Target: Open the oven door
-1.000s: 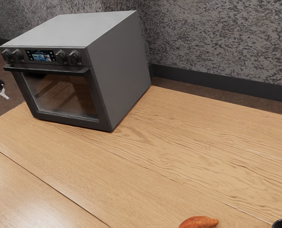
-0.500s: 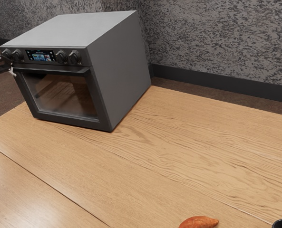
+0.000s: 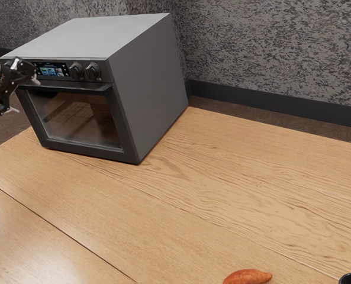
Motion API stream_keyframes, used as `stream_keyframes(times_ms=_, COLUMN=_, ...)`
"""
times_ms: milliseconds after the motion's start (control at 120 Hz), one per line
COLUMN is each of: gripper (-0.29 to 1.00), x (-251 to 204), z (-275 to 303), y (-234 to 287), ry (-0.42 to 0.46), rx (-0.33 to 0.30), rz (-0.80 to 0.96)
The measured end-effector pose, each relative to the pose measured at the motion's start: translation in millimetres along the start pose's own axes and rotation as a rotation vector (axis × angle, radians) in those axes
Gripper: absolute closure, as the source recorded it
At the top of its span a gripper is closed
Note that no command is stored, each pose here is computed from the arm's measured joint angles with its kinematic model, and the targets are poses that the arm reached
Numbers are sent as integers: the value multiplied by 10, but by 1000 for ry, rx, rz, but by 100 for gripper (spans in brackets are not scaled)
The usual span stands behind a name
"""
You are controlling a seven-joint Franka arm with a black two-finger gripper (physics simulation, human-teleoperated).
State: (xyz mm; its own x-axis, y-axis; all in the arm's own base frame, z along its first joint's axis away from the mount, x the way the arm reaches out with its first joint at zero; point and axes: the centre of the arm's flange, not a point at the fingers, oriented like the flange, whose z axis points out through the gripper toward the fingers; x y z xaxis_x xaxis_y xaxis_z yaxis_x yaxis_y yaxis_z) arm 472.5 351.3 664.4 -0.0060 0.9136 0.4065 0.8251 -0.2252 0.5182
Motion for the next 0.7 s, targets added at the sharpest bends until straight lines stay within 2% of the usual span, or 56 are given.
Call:
stream_keyframes(times_ms=425, gripper=0, x=-87, z=42, y=48, ry=-60, rx=-43, rz=-334)
stream_keyframes(times_ms=700, gripper=0, x=-5, z=243, y=29, ry=-62, rx=-24, rz=-513)
